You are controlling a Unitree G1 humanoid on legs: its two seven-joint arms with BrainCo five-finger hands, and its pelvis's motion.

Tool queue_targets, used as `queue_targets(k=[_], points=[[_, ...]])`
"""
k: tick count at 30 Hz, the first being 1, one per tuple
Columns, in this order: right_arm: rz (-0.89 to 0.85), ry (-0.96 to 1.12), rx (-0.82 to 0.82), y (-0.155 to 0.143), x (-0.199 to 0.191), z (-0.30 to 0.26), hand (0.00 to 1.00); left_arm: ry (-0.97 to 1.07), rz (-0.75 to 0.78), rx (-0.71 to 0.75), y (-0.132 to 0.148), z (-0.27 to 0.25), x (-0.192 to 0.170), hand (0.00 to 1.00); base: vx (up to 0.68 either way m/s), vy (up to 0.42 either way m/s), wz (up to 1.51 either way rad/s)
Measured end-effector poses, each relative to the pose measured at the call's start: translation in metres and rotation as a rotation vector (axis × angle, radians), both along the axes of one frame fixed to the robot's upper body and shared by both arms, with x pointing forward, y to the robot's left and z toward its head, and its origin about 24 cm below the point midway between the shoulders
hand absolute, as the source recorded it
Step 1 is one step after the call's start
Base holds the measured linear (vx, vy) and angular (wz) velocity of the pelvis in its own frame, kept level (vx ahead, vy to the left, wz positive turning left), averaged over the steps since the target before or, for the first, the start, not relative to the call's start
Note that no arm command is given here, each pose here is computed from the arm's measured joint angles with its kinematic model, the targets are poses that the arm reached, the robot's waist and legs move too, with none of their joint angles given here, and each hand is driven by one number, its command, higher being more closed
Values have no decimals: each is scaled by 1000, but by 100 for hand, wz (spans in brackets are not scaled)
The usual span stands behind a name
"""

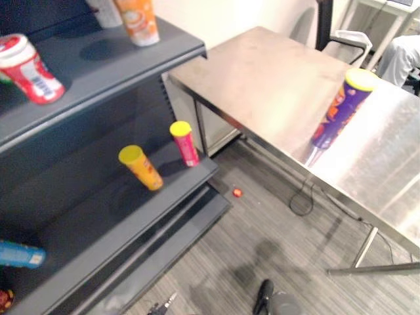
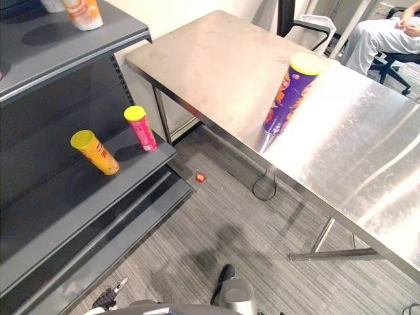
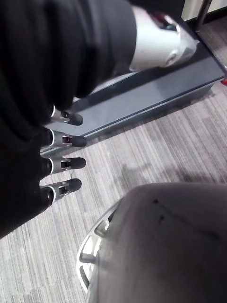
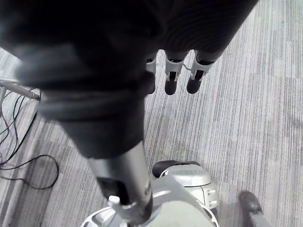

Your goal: Put the gum and the chips on the shelf.

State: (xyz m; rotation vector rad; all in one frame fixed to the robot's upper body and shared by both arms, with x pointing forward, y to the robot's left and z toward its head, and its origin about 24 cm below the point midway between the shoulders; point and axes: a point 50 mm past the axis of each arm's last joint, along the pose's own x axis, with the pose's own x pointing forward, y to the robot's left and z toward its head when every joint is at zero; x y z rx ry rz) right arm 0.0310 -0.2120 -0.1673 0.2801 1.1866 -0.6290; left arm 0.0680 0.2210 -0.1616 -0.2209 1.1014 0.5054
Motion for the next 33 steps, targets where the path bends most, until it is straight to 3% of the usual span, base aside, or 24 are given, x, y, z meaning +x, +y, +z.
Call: queue_targets(k=[7,13,17,21,33], points=[[-54,-35,-4,-5,4,1,0,-104,147,-73,-8,3,8,0,27,-72,-72],[-55,-65,-28,-12,10,4,0,-132,145,-93,-17,4,14,0,47,89,-113],[-71,-13,-54,-20,-14,5,0,-92,163,-125,-32,-1,6,0,110,253,-87],[-92,17,-10,-4,-29,1,0,-64,76,-85,-29,-2,6,0,156,230,-25],[-110,31,10,-4,-25,-2,0,-17,9,-66,-28,-5,6,0,98,51,-26]])
